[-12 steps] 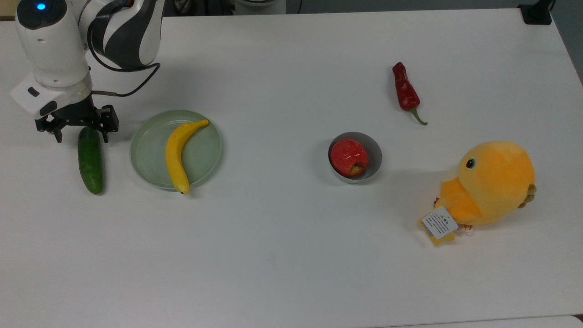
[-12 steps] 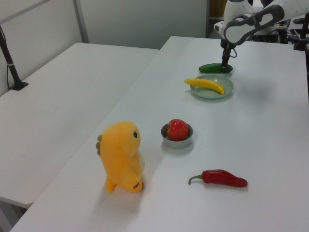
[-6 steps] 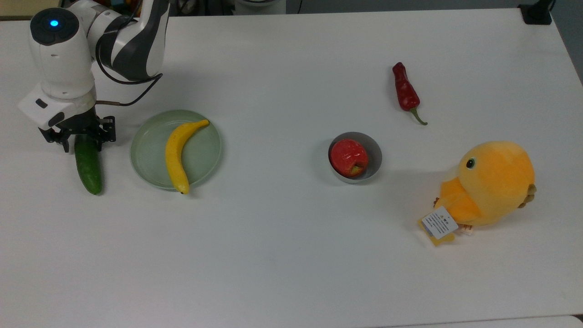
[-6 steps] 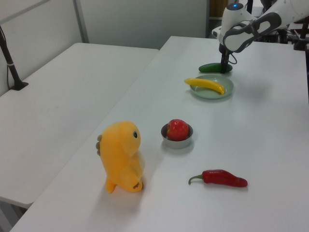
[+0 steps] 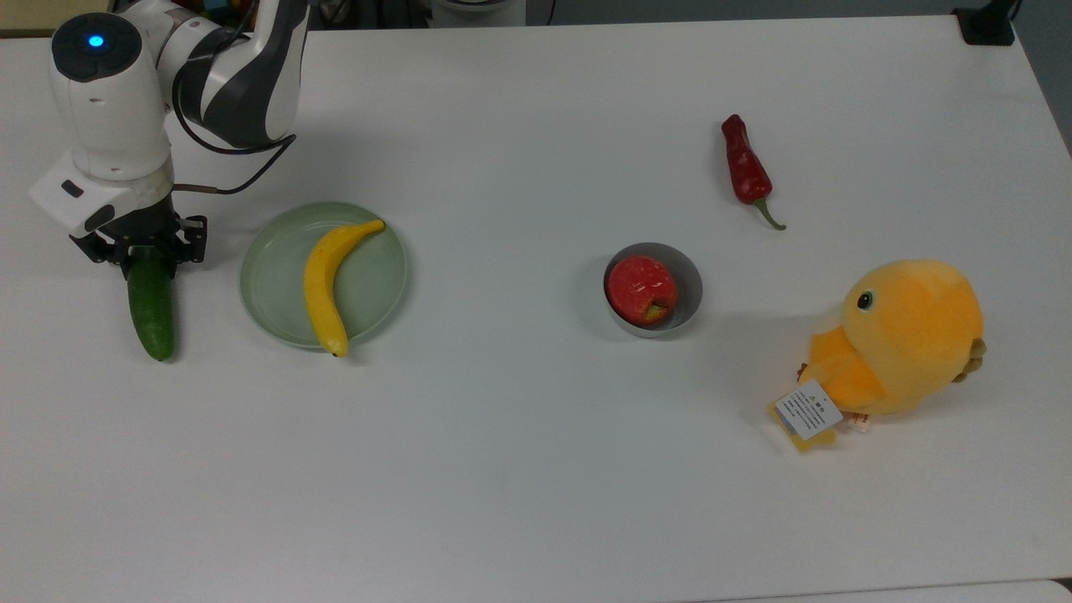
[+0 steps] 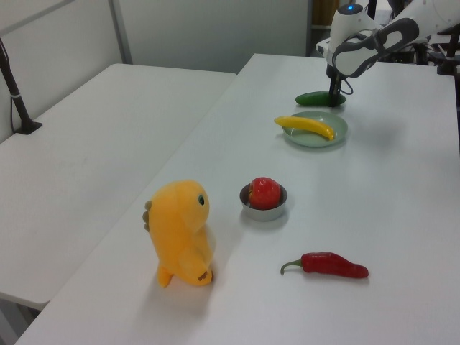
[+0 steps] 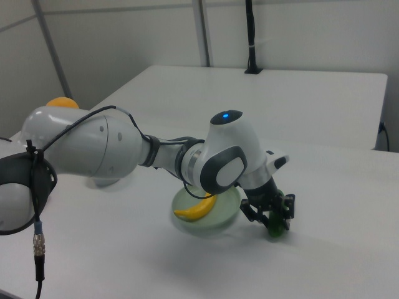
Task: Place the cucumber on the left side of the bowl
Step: 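Lift the cucumber and carry it over the plate toward the grey bowl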
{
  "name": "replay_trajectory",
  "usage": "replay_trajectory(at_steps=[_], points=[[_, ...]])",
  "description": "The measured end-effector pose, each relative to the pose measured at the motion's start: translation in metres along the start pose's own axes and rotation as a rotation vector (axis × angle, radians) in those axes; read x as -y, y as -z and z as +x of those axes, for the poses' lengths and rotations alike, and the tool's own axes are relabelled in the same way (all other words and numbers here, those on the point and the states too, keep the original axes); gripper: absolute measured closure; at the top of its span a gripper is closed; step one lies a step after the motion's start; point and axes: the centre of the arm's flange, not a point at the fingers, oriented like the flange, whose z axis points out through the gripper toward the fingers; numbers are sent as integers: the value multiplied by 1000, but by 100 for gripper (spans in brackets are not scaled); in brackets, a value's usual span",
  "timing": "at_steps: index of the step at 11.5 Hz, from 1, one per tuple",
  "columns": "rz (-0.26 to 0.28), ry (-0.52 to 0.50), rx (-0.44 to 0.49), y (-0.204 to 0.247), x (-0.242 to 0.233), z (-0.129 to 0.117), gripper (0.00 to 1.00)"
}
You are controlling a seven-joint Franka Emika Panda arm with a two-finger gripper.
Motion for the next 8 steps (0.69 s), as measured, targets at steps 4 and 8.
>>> replay_trajectory(at_steps=[4, 8], points=[[1, -12, -67, 32, 1, 16, 52], [70, -203, -122, 118, 45, 47, 52]])
